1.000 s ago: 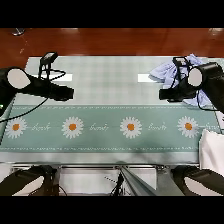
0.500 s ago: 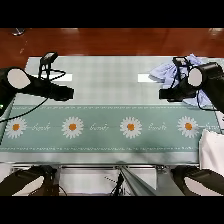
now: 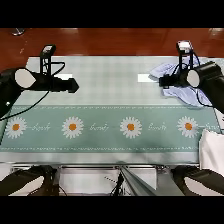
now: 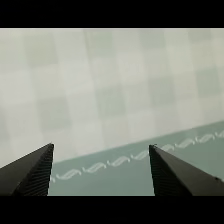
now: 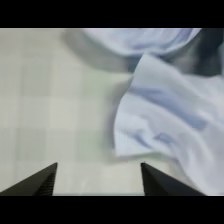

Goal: Fold the shirts.

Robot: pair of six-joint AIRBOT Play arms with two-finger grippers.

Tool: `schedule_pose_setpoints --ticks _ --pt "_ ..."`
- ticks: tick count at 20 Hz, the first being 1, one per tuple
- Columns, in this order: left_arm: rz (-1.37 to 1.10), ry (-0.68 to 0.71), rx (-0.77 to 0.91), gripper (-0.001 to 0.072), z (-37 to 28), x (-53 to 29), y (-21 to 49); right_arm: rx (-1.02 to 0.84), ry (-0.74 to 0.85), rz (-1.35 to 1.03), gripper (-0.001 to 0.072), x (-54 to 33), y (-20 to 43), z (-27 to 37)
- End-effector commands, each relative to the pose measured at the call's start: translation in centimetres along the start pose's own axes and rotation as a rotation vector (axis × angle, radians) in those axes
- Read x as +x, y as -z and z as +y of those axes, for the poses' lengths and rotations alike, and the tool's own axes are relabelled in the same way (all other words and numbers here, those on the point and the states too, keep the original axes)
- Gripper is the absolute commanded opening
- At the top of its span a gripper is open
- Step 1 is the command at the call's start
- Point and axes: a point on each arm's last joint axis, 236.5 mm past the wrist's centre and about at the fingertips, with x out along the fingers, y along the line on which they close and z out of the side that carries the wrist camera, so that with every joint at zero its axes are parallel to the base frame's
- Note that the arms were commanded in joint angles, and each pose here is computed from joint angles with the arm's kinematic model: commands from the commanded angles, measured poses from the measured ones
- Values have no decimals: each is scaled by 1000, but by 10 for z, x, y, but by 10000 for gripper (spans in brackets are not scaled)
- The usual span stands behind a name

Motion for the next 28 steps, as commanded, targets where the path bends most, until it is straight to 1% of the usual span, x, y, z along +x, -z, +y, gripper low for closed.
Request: schedule_pose_setpoints --ticks 1,2,5,7,10,11,14,16,19,20,21,22,23,25,28 --pt "-151 -32 -6 702 14 15 -37 100 180 -212 629 14 -53 -64" --pt "-159 -38 -12 702 18 17 -39 198 208 -204 629 28 -54 -90" --pt "-146 -52 -27 702 28 25 -36 387 263 -133 629 77 -46 -163" --pt "-133 -57 -31 701 32 31 -33 474 241 -64 628 113 -36 -191" --pt "-120 -60 -37 702 35 36 -30 510 106 48 628 164 -26 -185" --pt "-116 -61 -38 701 35 38 -29 500 88 80 628 175 -22 -183" --pt "-107 -61 -39 702 35 39 -27 479 109 168 627 197 -4 -185" --pt "-88 -59 -39 702 35 39 -22 501 127 203 618 202 7 -186" --pt "-10 -52 -41 702 33 40 -4 514 132 271 585 201 24 -182" --pt "39 -50 -46 701 33 40 7 516 130 298 463 199 29 -180" --pt "97 -48 -53 701 35 38 20 511 117 325 310 197 34 -176" --pt "165 -49 -70 701 39 33 35 498 92 346 43 193 35 -170" --pt "222 -52 -91 701 46 27 48 490 65 335 31 185 25 -166" --pt "302 -67 -151 701 65 7 66 452 37 222 31 156 -21 -169" --pt "312 -86 -191 701 89 -34 71 432 -17 -109 30 58 -136 -179"
